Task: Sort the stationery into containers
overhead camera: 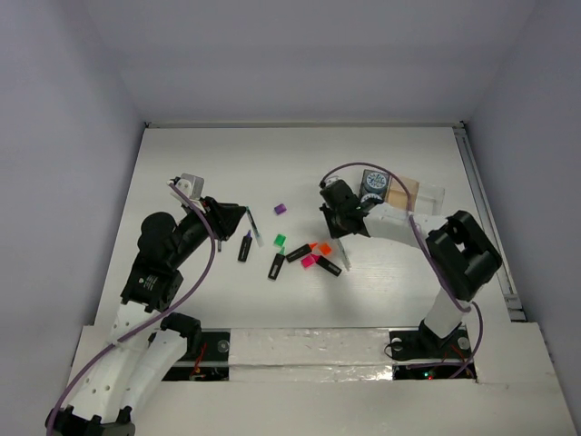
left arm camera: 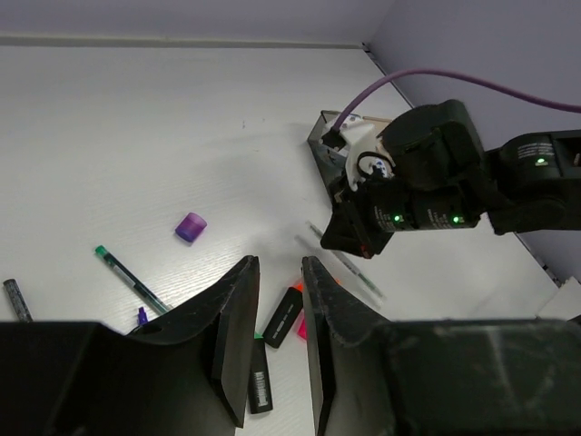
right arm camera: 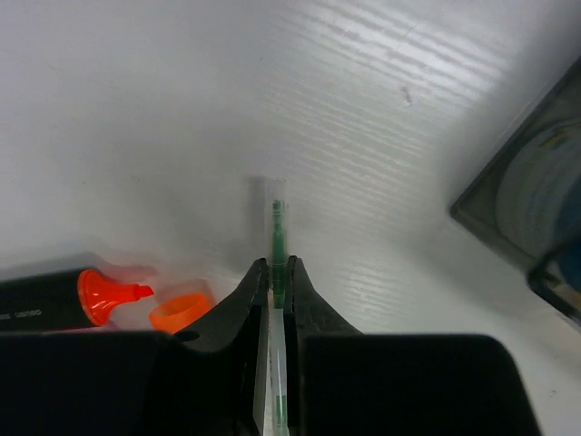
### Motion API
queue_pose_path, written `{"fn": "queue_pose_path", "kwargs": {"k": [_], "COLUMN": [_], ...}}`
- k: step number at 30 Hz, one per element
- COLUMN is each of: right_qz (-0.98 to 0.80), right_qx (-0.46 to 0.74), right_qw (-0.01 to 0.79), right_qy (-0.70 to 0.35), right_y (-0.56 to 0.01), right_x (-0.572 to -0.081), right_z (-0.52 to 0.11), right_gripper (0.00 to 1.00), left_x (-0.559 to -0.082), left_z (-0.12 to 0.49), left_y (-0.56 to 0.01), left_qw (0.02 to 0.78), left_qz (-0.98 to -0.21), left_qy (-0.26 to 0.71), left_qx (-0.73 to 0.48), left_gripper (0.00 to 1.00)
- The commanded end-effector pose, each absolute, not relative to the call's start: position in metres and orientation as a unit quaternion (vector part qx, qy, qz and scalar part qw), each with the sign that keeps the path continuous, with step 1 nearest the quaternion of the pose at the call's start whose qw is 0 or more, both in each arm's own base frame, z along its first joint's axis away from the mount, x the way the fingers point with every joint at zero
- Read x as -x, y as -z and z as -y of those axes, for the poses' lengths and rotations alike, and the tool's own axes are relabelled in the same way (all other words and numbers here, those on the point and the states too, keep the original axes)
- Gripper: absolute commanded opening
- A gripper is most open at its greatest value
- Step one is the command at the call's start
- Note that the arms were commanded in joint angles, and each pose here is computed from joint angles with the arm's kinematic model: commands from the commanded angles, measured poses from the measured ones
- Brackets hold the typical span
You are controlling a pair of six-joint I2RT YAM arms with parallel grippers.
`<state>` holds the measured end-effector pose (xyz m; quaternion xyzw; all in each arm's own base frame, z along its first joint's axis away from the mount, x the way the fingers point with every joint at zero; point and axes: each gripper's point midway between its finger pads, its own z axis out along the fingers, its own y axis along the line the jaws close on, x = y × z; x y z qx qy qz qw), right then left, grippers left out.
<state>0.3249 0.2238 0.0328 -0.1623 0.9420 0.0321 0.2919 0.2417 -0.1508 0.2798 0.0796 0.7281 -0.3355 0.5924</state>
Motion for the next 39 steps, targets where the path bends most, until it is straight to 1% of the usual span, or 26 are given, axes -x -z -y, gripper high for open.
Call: {"fn": "queue_pose_path", "kwargs": {"k": [1, 2, 5, 7, 10, 12, 14, 16, 22, 27, 32, 39], "right_qz": [-0.908, -0.897, -0.879, -0.866, -0.854, -0.849, -0.844, -0.841, -0.845, -0.847, -0.860, -0.875], "right_qx": [0.154, 0.141, 0.114, 0.065, 0.003, -0.050, -0.106, -0.127, -0.179, -0.191, -0.187, -0.174], "right_qw": [0.387, 0.417, 0.461, 0.495, 0.519, 0.526, 0.526, 0.526, 0.502, 0.494, 0.472, 0.451], "right_qy": [-0.051, -0.046, -0.037, -0.035, -0.024, 0.000, 0.013, 0.009, 0.048, 0.044, 0.061, 0.035], "right_y": [-0.102, -0.125, -0.163, -0.191, -0.211, -0.216, -0.217, -0.216, -0.192, -0.182, -0.154, -0.133], "right_x": [-0.348, -0.354, -0.366, -0.379, -0.393, -0.406, -0.415, -0.420, -0.440, -0.453, -0.454, -0.457], "right_z": [-0.234, -0.230, -0.219, -0.196, -0.161, -0.122, -0.085, -0.071, -0.019, -0.010, -0.008, -0.020], "right_gripper": [0.00, 0.00, 0.00, 0.00, 0.00, 0.00, 0.00, 0.00, 0.00, 0.00, 0.00, 0.00], "left_x": [-0.240, -0.240, -0.240, -0.239, -0.237, -0.237, -0.237, -0.237, -0.237, -0.235, -0.234, -0.235], "left_z": [0.151, 0.151, 0.151, 0.150, 0.150, 0.149, 0.149, 0.149, 0.148, 0.150, 0.149, 0.150], "left_y": [-0.313, -0.314, -0.314, -0.315, -0.317, -0.317, -0.316, -0.318, -0.318, -0.317, -0.319, -0.318], "left_qw": [0.625, 0.625, 0.626, 0.627, 0.630, 0.631, 0.631, 0.632, 0.632, 0.631, 0.633, 0.632], "left_qz": [-0.695, -0.694, -0.693, -0.692, -0.690, -0.690, -0.690, -0.689, -0.689, -0.689, -0.688, -0.689], "left_qy": [0.345, 0.345, 0.345, 0.345, 0.345, 0.344, 0.344, 0.344, 0.342, 0.344, 0.344, 0.344], "left_qx": [-0.090, -0.090, -0.091, -0.090, -0.090, -0.089, -0.090, -0.089, -0.088, -0.092, -0.091, -0.091], "left_gripper": [0.23, 0.23, 0.23, 0.23, 0.23, 0.23, 0.23, 0.23, 0.24, 0.24, 0.24, 0.24]}}
